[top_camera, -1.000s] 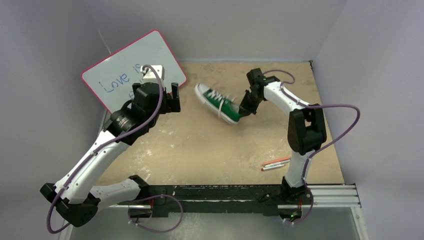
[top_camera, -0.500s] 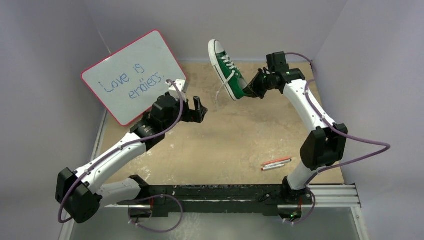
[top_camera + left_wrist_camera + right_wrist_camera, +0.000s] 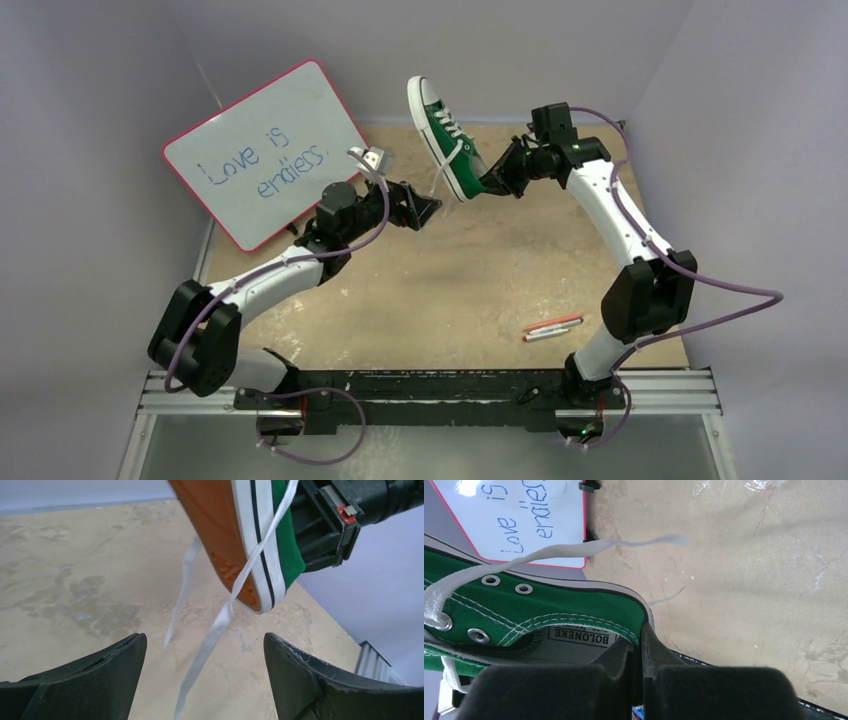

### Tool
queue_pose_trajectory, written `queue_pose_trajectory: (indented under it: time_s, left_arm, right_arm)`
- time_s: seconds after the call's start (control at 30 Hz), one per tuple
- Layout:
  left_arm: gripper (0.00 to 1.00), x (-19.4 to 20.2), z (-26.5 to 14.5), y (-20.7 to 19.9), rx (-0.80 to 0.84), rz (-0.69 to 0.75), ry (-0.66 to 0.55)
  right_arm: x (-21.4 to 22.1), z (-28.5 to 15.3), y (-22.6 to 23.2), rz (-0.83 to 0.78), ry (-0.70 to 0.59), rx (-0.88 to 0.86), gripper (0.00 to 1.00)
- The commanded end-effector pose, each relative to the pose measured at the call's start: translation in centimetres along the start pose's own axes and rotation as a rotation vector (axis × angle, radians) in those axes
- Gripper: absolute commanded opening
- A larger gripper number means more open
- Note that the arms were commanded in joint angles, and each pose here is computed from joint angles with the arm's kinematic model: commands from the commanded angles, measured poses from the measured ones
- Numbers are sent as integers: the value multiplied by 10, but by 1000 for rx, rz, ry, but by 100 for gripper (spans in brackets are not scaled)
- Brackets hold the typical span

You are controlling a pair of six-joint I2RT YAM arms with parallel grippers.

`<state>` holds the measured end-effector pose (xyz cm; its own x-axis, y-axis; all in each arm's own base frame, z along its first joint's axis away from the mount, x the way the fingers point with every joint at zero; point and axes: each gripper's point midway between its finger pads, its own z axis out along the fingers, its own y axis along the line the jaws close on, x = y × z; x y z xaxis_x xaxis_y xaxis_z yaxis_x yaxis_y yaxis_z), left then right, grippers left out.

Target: Tie the shoes

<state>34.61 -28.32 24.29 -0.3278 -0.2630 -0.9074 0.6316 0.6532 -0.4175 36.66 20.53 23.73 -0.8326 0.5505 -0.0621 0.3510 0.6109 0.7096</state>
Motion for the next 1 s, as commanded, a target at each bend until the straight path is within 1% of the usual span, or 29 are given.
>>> queue_pose_trajectory:
  time_s: [0.0, 0.07, 0.13, 0.2, 0.27, 0.3, 0.4, 0.43, 0.47, 0.5, 0.57, 0.6, 0.63, 0.67, 0.73, 0.77, 0.83, 0.9, 0.97]
  left_arm:
    - [86, -11, 11, -42, 238, -2, -63]
    - [81, -3, 23, -34, 209, 0, -37]
    - [72, 0, 34, -26, 182, 7, -24]
    - [55, -2, 45, -20, 154, 14, -21]
    - [41, -4, 51, -16, 129, 18, -2]
    - [37, -6, 53, -15, 118, 17, 1]
    - [18, -13, 51, -21, 123, 10, 6]
    - [8, -10, 50, -22, 110, -3, 38]
    - [2, -7, 51, -23, 87, -16, 79]
    - [0, 3, 52, -24, 63, -26, 149]
    - [0, 20, 54, -30, 10, -46, 293]
    - [0, 37, 51, -29, -26, -74, 390]
    - [0, 43, 51, -32, -40, -97, 446]
    - [0, 59, 46, -30, -62, -126, 511]
    - [0, 80, 34, -25, -99, -165, 582]
    - [0, 84, 27, -21, -116, -153, 601]
    - [0, 86, 13, -14, -152, -105, 617]
    - [0, 86, 0, -6, -179, -50, 636]
    - [0, 94, -18, 8, -246, -11, 701]
  right_arm:
    - [11, -38, 42, -46, -6, -173, 0]
    - [15, -40, 42, -41, 7, -181, 0]
    - [16, -43, 41, -34, 9, -186, 0]
    - [16, -47, 40, -25, 6, -194, 0]
    - [11, -53, 35, -11, -18, -193, 0]
    - [5, -56, 31, 0, -36, -188, 0]
    - [-21, -73, 11, 23, -111, -171, 0]
    - [-32, -81, 3, 24, -146, -152, 0]
    - [-43, -89, -9, 17, -185, -119, 0]
    - [-53, -96, -20, 0, -224, -79, 0]
    - [-65, -104, -49, -39, -286, 40, 0]
    - [-67, -105, -63, -61, -301, 106, 0]
    - [-71, -104, -75, -81, -320, 157, 0]
    - [-72, -101, -90, -110, -325, 209, 0]
    - [-59, -80, -109, -116, -278, 256, 0]
    - [-46, -64, -115, -107, -241, 275, 0]
    - [-17, -27, -123, -105, -160, 304, 0]
    - [18, 11, -130, -65, -65, 327, 0]
    - [48, 42, -131, -19, 13, 315, 0]
